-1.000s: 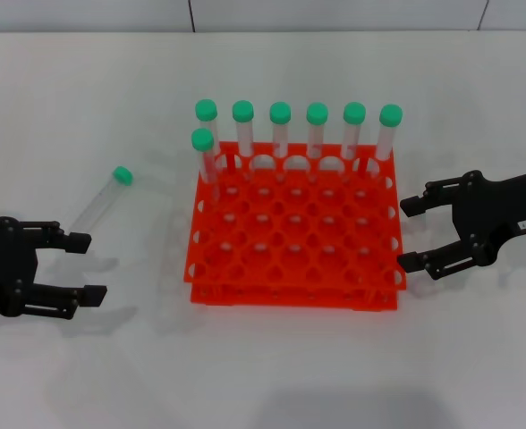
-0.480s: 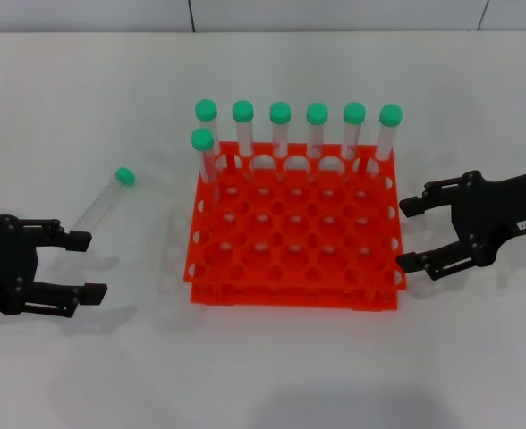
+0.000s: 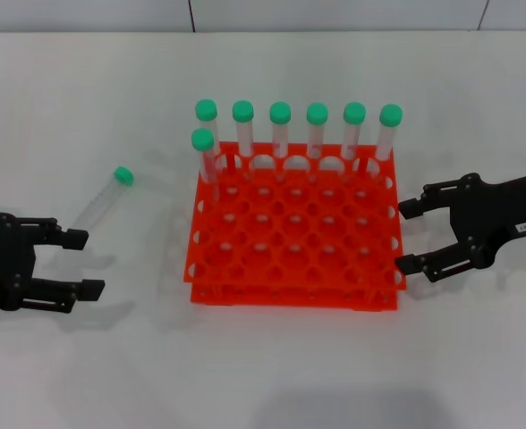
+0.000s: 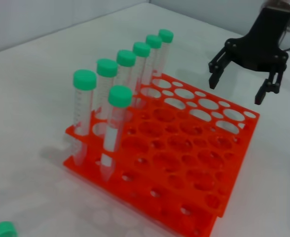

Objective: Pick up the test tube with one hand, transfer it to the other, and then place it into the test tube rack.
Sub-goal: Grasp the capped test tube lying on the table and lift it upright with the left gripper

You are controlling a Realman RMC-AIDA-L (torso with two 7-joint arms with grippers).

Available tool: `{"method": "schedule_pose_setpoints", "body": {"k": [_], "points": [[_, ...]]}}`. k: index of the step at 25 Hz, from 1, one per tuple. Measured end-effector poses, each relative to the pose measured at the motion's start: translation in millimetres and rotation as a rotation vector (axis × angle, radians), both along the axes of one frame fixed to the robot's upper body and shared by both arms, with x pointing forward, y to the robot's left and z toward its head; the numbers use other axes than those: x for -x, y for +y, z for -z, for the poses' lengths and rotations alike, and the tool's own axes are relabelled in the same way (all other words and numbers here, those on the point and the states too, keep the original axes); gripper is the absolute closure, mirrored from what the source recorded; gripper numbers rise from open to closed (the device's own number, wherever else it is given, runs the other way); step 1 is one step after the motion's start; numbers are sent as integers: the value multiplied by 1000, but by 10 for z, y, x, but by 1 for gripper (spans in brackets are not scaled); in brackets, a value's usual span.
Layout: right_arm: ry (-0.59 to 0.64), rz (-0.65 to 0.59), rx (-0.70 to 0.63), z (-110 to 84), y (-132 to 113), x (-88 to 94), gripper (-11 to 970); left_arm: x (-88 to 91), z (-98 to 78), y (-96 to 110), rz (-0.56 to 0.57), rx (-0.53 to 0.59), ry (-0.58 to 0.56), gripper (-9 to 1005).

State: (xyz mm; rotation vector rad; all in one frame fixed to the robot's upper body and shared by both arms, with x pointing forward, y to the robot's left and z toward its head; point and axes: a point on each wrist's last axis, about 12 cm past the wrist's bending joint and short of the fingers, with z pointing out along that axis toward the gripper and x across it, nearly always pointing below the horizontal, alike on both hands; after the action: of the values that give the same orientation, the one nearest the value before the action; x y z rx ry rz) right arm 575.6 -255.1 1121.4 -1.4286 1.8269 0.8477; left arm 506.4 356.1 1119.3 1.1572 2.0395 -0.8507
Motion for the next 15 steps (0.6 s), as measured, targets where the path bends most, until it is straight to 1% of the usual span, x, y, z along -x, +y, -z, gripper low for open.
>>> {"method": "schedule_pose_setpoints", "body": {"k": [4, 9, 12, 15], "points": [[-2, -8, -4, -9, 15, 7, 138, 1, -90, 12, -33, -19, 26, 183], [-1, -12, -4, -8, 23, 11, 139, 61, -256, 9, -53, -70, 28, 190], [-1, -11, -6, -6, 29, 11, 140, 72, -316, 1, -92, -101, 37, 193], [-2, -11, -8, -9, 35, 9, 140, 56, -359, -4, -154, -154, 90, 192]]}}
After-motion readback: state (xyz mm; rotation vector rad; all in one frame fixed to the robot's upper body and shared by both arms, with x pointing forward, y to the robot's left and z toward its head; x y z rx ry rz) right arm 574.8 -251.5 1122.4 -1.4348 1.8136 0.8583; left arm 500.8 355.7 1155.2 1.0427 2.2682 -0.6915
